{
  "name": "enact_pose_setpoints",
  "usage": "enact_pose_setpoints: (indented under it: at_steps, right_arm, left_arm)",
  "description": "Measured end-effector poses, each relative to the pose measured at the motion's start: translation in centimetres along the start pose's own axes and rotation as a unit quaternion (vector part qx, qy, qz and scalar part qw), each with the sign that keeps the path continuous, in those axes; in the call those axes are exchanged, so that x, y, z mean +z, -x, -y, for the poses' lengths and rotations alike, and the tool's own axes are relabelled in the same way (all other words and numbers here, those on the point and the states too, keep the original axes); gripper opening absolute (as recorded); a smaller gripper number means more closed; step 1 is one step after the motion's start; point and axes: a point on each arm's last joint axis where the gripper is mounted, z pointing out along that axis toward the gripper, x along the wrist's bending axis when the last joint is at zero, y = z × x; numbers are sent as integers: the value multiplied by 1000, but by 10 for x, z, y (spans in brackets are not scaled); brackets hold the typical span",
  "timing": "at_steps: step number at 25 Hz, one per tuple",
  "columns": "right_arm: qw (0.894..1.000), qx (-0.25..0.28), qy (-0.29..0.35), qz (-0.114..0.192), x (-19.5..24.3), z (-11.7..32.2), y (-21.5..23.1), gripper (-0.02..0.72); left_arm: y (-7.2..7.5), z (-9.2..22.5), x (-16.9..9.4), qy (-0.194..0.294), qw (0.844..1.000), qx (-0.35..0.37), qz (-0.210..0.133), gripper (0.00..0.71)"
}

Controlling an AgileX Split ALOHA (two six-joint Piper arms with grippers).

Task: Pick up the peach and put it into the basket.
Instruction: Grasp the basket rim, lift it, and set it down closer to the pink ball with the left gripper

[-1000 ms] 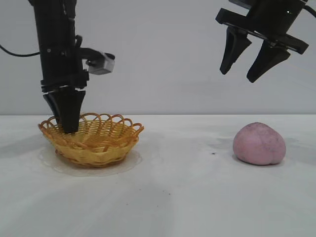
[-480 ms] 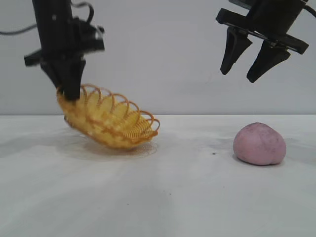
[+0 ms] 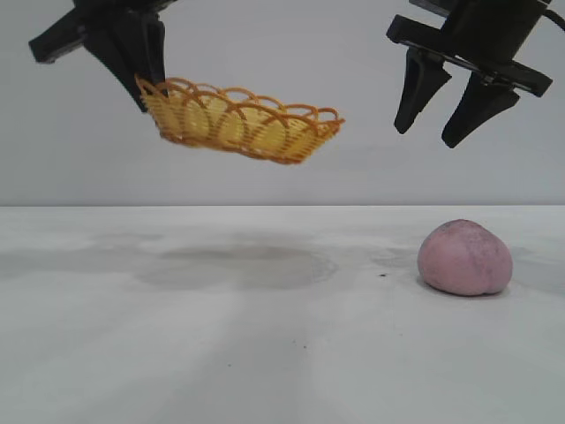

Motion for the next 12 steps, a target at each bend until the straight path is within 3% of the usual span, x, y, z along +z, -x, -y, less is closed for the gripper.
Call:
enact_pose_setpoints:
  at_steps: [6, 12]
  right_arm:
    - [1000, 0, 2, 1, 0, 0, 0, 415]
    - [1000, 2, 3, -1, 0, -1, 0, 415]
  left_arm:
    - [-7, 36, 34, 21, 997, -71, 34, 0]
    - [-10, 43, 61, 26, 994, -98, 41, 0]
